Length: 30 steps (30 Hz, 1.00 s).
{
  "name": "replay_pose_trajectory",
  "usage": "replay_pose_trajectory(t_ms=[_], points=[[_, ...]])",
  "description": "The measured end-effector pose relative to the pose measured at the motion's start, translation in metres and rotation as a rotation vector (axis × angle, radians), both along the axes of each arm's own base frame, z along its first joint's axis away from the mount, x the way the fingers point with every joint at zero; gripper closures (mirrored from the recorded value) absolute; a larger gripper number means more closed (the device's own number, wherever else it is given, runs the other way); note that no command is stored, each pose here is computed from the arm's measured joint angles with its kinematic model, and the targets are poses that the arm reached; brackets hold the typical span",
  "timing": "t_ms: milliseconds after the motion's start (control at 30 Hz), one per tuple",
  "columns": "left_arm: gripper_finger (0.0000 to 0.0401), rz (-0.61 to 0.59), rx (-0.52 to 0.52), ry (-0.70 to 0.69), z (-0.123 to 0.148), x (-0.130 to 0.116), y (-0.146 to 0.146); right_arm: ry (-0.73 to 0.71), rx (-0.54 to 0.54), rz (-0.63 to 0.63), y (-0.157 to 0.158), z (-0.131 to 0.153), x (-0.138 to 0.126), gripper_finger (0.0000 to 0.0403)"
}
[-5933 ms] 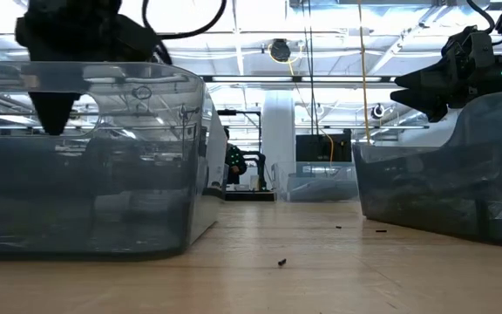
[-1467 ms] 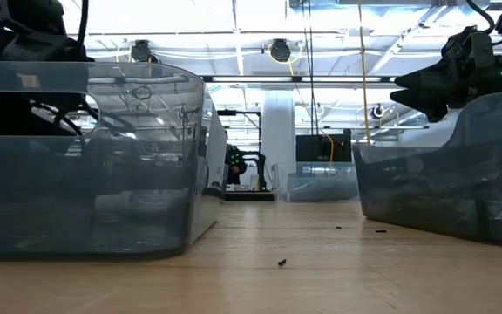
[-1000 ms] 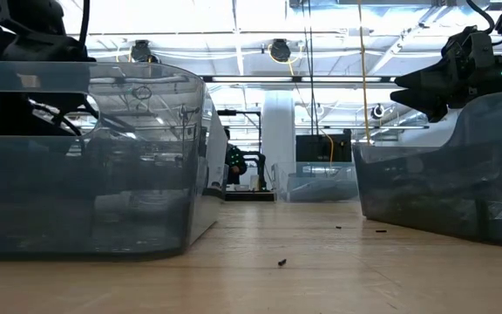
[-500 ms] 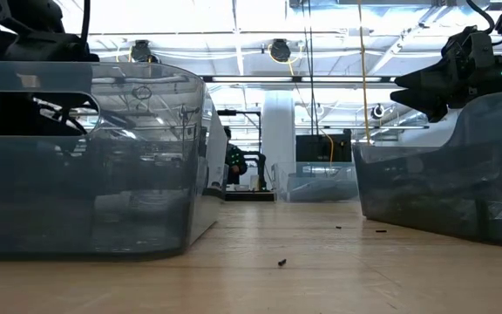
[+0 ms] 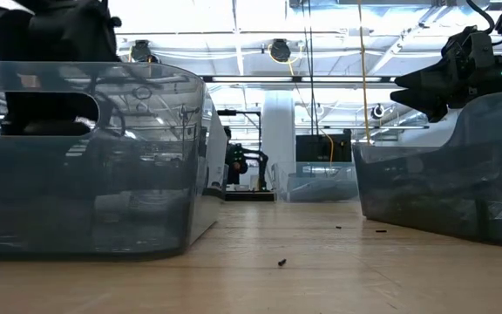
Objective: Pick & Place Travel size toiletries
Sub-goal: Put the left white toothpaste into the bottom left black bin
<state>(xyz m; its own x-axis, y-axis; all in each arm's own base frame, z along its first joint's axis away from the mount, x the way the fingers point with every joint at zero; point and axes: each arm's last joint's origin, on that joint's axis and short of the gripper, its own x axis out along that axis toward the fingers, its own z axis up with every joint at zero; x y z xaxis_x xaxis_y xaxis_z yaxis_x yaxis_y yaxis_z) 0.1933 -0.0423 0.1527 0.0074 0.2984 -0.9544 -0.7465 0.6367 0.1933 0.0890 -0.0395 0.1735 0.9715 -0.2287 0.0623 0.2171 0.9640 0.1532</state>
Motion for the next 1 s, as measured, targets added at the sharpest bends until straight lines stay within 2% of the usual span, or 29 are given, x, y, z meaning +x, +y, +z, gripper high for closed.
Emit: replay_pose_trajectory(t_ms=[167,300,433,733,1000], points=[[0.0377,-0.005,0.031,0.001,0.014,0.006,-0.001,0.000,0.000,0.000,0.000,0.000,0.000,0.0185],[0.0382,-0.012,0.029,-0.024,0.028,0.013,-0.004,0.000,0.000,0.000,0.000,0.000,0.000,0.0184],[0.0396,-0.061,0.046,-0.084,0.045,0.024,-0.009,0.000,0.000,0.000,0.000,0.000,0.000,0.0186],[0.0373,-0.150,0.155,-0.218,0.095,0.042,-0.023,0.000,0.000,0.000,0.000,0.000,0.000,0.0187],[0.0371,-0.260,0.163,-0.400,0.135,0.058,-0.038,0.000,0.000,0.000,0.000,0.000,0.000,0.0184]])
